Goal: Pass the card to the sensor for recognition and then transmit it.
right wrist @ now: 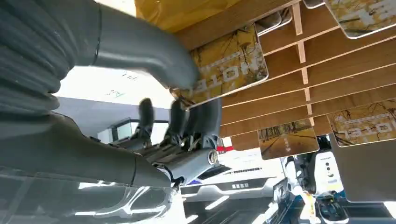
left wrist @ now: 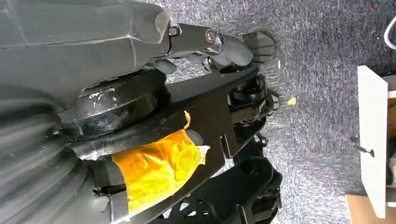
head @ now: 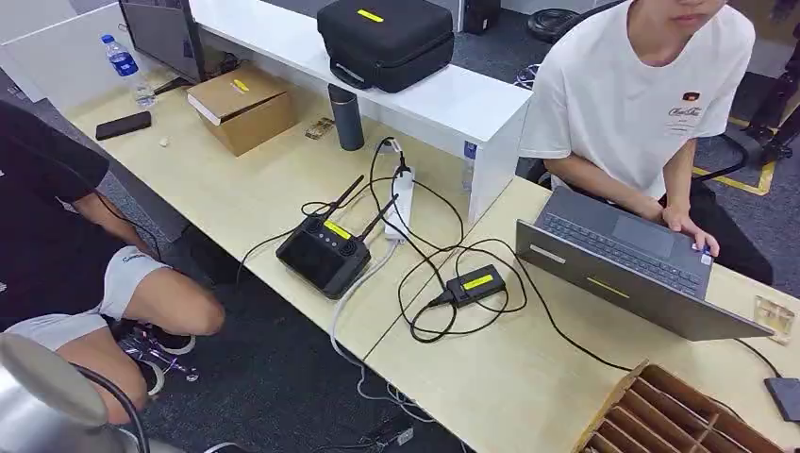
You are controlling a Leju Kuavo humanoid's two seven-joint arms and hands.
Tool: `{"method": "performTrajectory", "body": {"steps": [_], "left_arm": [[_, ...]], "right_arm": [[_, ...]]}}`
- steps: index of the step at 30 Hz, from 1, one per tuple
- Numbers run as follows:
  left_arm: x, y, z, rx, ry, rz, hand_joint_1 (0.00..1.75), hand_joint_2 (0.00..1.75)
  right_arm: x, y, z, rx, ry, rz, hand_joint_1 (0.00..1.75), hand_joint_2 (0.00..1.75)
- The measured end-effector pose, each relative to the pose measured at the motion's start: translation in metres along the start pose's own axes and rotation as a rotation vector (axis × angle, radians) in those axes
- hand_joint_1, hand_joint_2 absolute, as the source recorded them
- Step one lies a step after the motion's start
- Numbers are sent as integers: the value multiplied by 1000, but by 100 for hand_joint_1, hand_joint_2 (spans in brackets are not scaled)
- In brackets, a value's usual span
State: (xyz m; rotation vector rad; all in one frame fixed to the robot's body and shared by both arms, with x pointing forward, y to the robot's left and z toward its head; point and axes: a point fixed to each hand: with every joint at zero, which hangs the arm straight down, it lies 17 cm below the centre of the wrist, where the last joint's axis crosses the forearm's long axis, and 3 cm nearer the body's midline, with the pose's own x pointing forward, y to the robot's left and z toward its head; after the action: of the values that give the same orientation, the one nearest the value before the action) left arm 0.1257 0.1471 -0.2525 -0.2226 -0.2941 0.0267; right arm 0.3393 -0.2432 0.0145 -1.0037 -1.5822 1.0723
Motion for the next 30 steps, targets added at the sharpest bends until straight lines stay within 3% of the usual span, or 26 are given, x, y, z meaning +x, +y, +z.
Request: {"method": "performTrajectory", "body": {"steps": [24, 30], "left_arm": [[1, 9, -2, 76, -10, -46, 0, 175], [0, 7, -2, 65, -2, -43, 0, 175]], "right_arm": [[-1, 0, 5, 1, 17, -12, 175, 175], [-1, -15, -8, -50, 32, -97, 175, 175]]}}
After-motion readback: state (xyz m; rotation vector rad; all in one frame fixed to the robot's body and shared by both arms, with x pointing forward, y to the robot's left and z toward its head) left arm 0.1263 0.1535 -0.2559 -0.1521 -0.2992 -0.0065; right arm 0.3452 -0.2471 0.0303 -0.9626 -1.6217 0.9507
